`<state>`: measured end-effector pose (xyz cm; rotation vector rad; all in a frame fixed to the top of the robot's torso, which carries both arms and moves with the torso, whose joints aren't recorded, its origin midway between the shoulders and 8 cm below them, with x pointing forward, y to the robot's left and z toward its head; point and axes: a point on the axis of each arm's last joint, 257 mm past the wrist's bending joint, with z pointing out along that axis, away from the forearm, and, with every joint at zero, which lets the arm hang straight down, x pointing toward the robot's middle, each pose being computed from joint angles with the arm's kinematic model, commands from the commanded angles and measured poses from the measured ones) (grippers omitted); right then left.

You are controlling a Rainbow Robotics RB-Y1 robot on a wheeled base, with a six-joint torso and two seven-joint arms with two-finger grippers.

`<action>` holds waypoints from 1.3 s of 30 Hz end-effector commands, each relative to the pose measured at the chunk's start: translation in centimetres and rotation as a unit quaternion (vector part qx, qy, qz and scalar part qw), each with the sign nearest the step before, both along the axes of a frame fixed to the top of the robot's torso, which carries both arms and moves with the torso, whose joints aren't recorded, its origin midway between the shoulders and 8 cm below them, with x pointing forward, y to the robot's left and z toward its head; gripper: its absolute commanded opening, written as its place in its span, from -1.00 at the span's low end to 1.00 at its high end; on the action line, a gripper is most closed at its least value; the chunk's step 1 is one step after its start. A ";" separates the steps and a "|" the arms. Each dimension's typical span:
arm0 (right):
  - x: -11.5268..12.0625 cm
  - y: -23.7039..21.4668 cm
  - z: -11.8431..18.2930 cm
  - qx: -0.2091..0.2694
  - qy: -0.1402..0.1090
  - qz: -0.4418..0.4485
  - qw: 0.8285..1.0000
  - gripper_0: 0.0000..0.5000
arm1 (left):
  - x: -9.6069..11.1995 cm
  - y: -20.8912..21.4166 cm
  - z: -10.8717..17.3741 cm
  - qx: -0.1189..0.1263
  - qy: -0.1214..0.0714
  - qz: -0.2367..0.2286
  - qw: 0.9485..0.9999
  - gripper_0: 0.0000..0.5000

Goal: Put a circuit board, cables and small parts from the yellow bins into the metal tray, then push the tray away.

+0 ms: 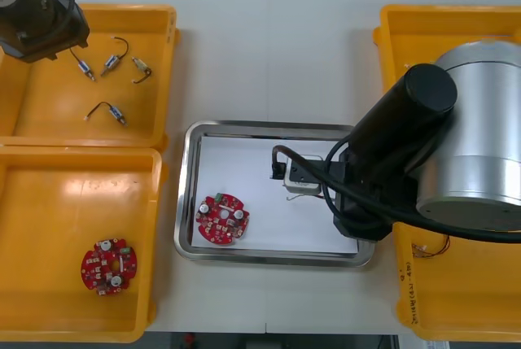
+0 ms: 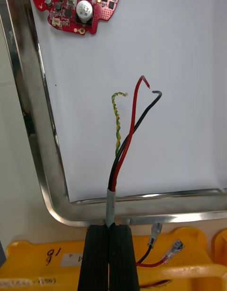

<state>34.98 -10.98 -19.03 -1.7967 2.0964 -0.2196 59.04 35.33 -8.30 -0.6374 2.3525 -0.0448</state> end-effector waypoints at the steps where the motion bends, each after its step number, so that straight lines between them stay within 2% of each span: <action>1: 0.7 1.4 -1.3 -0.010 -0.010 0.040 0.999 -1.00 | 3.1 -1.0 3.5 0.021 -0.045 -0.031 0.998 1.00; 10: 2.4 2.0 -4.3 -0.008 -0.018 0.038 0.999 -1.00 | 5.6 0.0 2.3 0.015 -0.067 -0.013 0.998 1.00; 13: 2.6 2.4 -5.2 0.001 -0.007 0.032 0.999 -1.00 | 6.2 1.0 1.8 0.017 -0.072 -0.004 0.997 1.00; 16: 2.6 2.8 -6.5 0.011 0.004 0.023 1.000 -1.00 | 6.5 2.0 0.9 0.033 -0.068 -0.004 0.997 1.00; 25: 2.0 3.2 -9.6 0.020 0.033 0.001 0.999 -1.00 | 8.4 2.3 -0.7 0.015 -0.094 -0.003 0.995 1.00; 29: 1.6 2.9 -11.1 0.009 0.042 -0.004 0.999 -1.00 | 8.7 2.6 -1.5 0.022 -0.094 -0.001 0.995 1.00; 37: 1.6 2.9 -11.1 0.009 0.042 -0.004 0.999 -1.00 | 9.3 2.8 -3.0 0.028 -0.097 0.004 0.995 1.00; 38: 0.7 2.4 -12.4 0.002 0.057 -0.008 0.998 -1.00 | 9.4 2.8 -3.2 0.031 -0.097 0.003 0.995 1.00; 39: 0.6 2.3 -12.5 0.002 0.059 -0.009 0.998 -1.00 | 9.4 2.8 -3.5 0.033 -0.096 0.004 0.995 1.00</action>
